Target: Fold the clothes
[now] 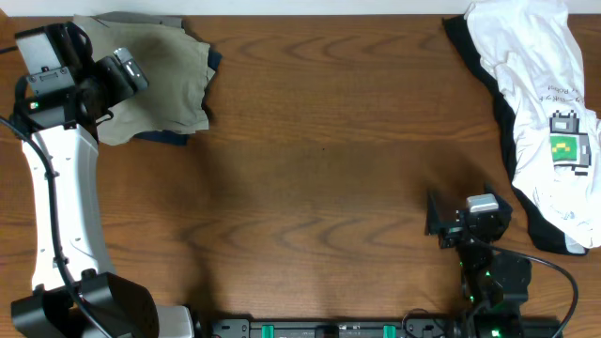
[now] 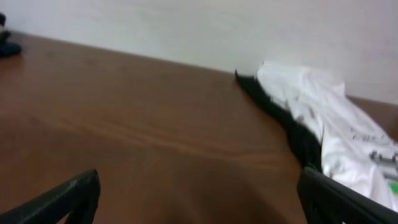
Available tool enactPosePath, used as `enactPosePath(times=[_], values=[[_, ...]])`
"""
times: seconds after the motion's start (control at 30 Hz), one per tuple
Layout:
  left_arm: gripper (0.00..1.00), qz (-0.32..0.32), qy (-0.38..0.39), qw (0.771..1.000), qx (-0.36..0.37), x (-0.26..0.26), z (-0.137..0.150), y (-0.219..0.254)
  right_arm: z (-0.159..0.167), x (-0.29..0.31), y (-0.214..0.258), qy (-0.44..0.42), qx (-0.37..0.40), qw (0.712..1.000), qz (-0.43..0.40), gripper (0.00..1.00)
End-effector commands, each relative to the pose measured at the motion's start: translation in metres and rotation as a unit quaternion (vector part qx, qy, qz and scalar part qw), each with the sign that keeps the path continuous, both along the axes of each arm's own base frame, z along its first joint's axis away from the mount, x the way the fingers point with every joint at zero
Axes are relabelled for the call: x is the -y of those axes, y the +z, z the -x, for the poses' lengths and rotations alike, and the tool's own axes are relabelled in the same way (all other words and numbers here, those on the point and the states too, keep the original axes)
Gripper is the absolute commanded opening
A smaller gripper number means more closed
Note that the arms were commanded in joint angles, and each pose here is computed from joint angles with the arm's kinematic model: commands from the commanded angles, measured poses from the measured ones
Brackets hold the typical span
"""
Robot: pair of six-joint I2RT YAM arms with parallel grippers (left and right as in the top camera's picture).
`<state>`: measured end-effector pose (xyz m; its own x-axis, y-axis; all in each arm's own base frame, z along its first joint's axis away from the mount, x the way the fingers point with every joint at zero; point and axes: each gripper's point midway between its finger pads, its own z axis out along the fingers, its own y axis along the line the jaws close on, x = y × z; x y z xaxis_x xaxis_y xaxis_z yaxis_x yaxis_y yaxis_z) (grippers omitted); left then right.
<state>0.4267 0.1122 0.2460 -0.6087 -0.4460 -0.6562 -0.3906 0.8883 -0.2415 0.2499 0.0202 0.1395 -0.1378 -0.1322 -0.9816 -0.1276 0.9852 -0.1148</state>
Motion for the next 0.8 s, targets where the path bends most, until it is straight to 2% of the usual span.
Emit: enactPosePath(times=[0.0,0.1,0.77], values=[[0.98,0.001,0.005,1.000,0.005,-0.002,-0.001,0.004,0.002,0.003,0.009,-0.010,0.019,1.000,-0.008,0.99],[0.98,0.001,0.005,1.000,0.005,-0.002,-0.001,0.004,0.004,0.003,0.021,-0.010,0.046,0.999,-0.009,0.99],[0.98,0.001,0.005,1.000,0.005,-0.002,-0.001,0.004,0.004,0.003,0.019,-0.010,0.043,0.999,-0.009,0.99]])
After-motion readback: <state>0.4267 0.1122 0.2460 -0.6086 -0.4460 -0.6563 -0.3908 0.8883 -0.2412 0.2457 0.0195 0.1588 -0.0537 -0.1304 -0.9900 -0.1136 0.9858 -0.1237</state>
